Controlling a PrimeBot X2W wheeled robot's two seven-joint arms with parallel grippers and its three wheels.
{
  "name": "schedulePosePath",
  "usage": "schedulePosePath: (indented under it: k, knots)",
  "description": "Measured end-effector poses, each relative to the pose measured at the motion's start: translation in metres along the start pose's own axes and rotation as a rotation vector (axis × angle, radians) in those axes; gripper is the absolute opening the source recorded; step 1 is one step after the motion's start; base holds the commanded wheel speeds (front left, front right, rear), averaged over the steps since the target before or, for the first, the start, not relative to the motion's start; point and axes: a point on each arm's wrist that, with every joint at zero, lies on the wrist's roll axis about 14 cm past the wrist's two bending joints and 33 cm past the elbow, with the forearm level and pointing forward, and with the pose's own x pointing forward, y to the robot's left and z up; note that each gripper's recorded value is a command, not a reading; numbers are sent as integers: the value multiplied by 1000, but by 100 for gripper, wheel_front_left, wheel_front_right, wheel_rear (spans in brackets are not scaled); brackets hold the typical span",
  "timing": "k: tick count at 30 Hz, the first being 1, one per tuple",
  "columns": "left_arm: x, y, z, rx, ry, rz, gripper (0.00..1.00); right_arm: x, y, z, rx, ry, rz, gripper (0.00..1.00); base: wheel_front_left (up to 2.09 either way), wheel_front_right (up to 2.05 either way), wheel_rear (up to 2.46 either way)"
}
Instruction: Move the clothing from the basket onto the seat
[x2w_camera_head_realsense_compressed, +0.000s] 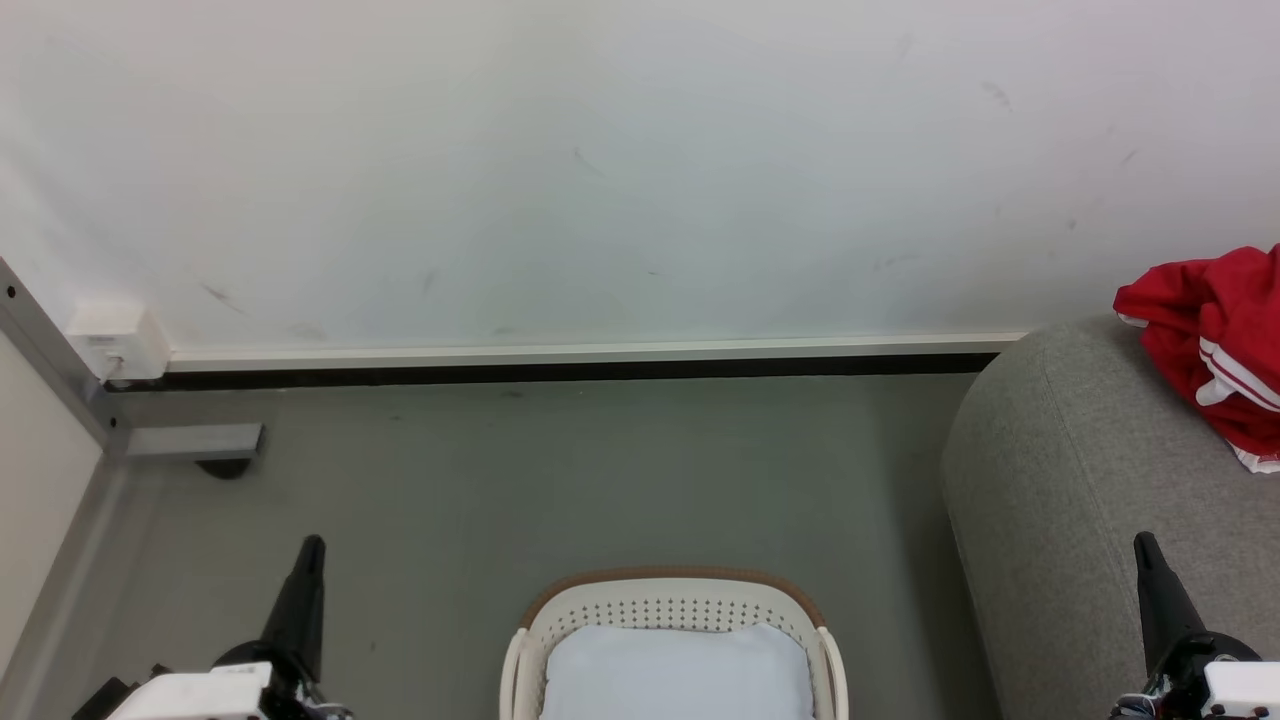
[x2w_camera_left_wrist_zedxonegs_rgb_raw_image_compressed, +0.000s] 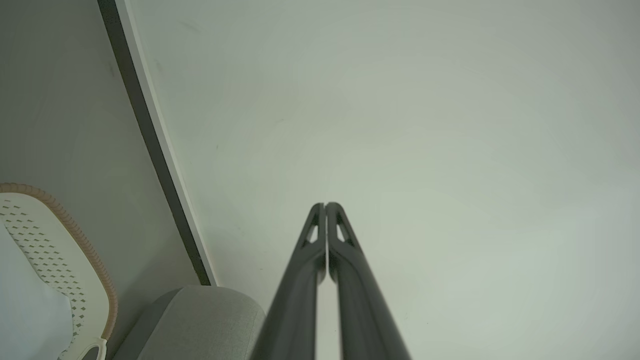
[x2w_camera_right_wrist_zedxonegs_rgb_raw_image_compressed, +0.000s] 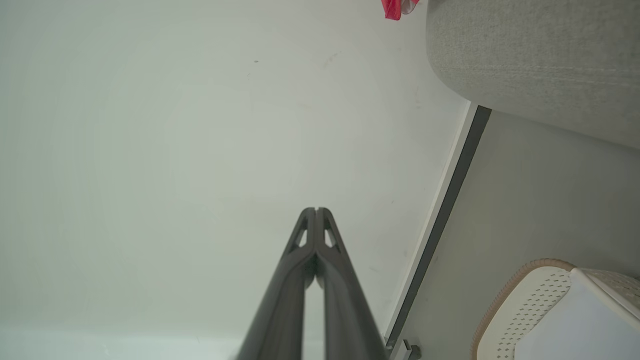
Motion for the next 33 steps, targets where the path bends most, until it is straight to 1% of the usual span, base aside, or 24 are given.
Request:
schedulePosePath:
  k: [33]
  knots:
    - [0,0,0,0,0,0,0,0,0,0,0,0,0,0,0,0,0]
